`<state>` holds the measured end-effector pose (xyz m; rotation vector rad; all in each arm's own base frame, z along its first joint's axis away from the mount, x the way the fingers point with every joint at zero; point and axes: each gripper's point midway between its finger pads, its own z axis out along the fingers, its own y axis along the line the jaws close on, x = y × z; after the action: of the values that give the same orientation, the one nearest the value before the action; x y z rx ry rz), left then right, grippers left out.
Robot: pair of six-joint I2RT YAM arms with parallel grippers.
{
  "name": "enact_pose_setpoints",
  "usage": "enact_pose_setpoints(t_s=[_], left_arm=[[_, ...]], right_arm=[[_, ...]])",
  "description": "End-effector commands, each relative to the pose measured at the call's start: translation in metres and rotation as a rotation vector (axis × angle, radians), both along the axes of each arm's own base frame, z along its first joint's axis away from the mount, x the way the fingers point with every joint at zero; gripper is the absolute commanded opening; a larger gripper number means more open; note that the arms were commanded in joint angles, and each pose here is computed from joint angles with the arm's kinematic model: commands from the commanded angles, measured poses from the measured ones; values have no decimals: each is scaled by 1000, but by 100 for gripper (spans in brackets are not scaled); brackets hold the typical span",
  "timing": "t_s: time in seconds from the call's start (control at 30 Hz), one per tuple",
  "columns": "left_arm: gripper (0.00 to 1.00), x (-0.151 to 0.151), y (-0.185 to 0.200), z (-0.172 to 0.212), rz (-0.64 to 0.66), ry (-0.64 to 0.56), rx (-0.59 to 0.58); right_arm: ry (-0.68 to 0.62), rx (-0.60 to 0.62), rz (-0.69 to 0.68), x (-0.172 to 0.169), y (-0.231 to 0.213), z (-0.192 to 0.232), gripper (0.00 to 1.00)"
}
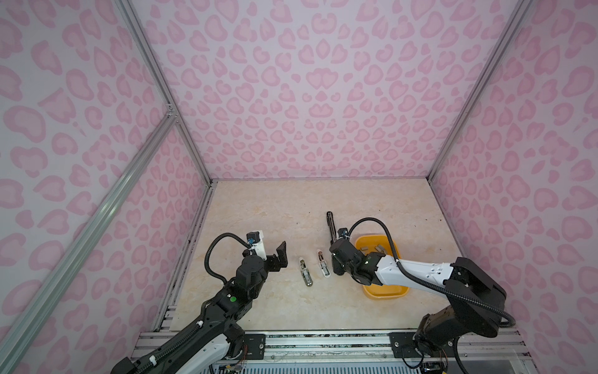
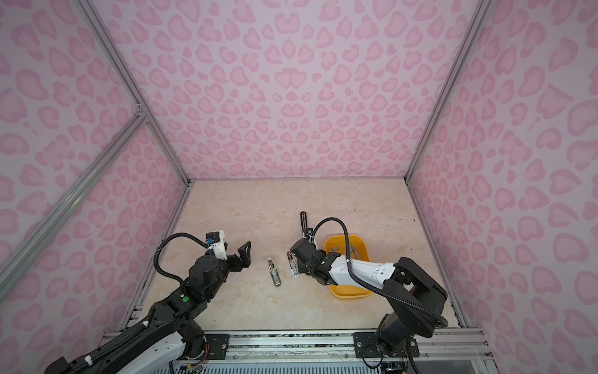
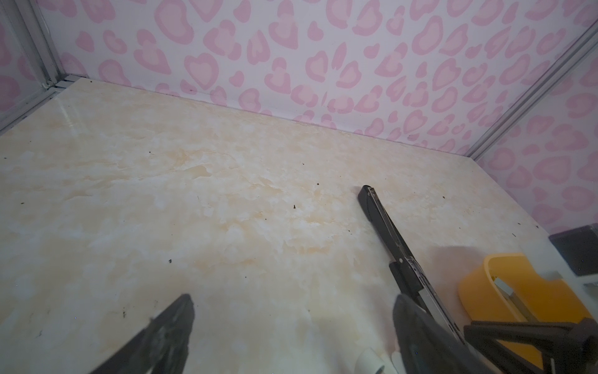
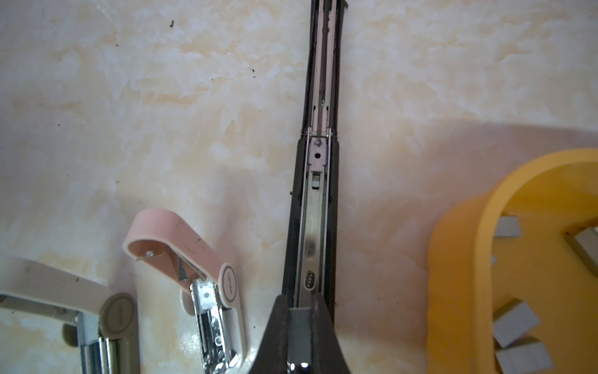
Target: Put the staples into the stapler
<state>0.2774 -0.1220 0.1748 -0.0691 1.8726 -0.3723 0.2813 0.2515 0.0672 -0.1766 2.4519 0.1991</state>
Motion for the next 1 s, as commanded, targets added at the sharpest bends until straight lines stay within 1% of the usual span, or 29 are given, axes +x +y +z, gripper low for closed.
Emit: enact_pose_setpoints(t_s=[0.0,0.33,0.97], left_arm=[[97,3,0,9,5,-21,-11],[97,3,-2,8,1,-16,-10],[97,4,-2,8,2,-11,-6]], right_arm=[[-5,-24,-1,1,-2,-2,0],[8,-40,-2,2,-2,-7,0],[-9,-41,-10,3,-5,-3,0]])
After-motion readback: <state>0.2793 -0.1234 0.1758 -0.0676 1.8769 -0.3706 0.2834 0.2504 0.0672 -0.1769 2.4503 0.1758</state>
